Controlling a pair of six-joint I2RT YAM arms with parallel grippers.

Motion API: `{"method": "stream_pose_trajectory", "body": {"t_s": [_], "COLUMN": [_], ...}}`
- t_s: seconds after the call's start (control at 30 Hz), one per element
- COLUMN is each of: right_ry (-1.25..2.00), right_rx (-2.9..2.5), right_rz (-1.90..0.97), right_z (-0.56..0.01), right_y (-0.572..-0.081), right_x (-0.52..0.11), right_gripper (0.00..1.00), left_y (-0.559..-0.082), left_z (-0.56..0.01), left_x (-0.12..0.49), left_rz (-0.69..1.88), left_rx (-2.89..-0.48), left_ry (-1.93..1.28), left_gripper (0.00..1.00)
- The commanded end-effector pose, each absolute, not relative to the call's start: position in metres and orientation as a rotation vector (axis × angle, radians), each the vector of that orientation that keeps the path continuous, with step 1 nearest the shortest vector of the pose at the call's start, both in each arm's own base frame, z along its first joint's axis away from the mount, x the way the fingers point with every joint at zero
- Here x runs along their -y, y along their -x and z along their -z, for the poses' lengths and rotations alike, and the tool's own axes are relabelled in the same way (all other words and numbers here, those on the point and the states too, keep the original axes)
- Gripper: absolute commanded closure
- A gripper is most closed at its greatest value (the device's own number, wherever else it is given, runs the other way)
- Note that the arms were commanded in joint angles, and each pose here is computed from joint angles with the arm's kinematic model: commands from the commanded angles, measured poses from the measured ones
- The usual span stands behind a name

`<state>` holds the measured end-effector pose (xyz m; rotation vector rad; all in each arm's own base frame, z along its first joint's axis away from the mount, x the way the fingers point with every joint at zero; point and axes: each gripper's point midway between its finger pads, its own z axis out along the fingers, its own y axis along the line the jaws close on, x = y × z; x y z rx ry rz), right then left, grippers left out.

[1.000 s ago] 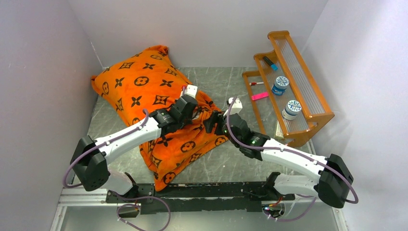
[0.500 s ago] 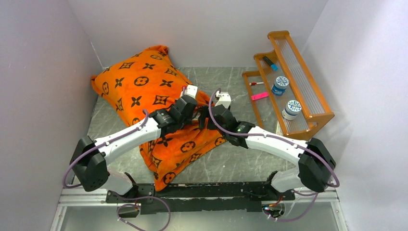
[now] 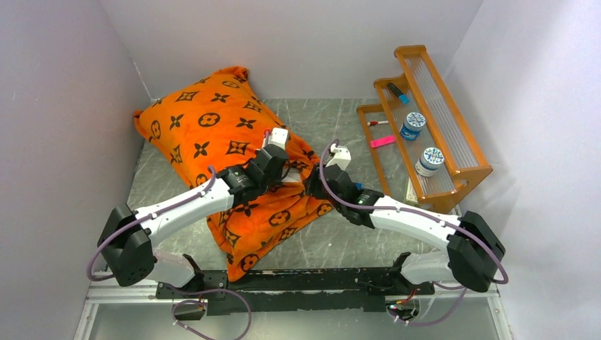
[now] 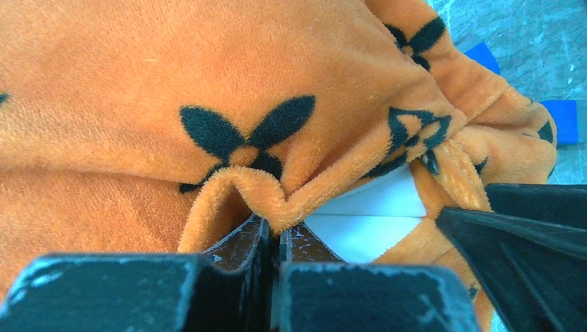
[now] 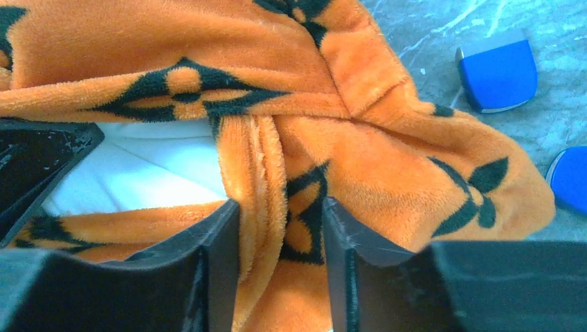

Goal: Remove the pillowcase from the pillow
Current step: Remove the pillow from the pillowcase.

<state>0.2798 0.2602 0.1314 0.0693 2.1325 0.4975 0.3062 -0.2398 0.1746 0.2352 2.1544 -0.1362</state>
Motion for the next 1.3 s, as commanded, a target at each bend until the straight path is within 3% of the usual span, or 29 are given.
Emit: {"method": "stream_pose_trajectory", "body": {"t_s": [0.0,0.3,0.5,0.57,0.73,0.8,1.27], "right_ry": [-0.1,-0.269,-0.192,-0.158,-0.061,-0.038,0.053], "right_rx": [-2.273,-2.266,-2.188,-2.154,-2.065,-2.071,-2.173], "right_rz": [-0.182,-0.227,-0.442,-0.501,-0.622,-0.62,-0.67], "right_z": [-0.075,-0.048,-0.078,-0.098,-0.153,-0.163,-0.189], "right_y": [-0.256,-0.25,-0.261,-0.264,-0.274,-0.279,-0.299], "right_x": [-0.186,-0.166,-0.201,-0.211,-0.236,-0.243,-0.29], "right_gripper": [0.59,0.81,0.83,0.8,0.51,0.46,0.38], "left_y": [-0.304,-0.302,-0.297,-0.297,-0.296,-0.295,-0.293], "left_z": [-0.167,-0.174,-0.174,-0.174,-0.17,-0.169,-0.168], "left_x": [0.192,0.2,0.219,0.221,0.226,0.228,0.219], "left_rz": [-0.095,-0.017,0.105,0.116,0.128,0.131,0.082], "left_rx": [-2.171,-2.156,-2.152,-2.153,-2.161,-2.164,-2.163], "left_ry": [-0.187,-0.199,-0.276,-0.289,-0.31,-0.317,-0.306], "left_gripper": [0.95,0.95,0.95,0.95,0.95,0.95,0.95]}}
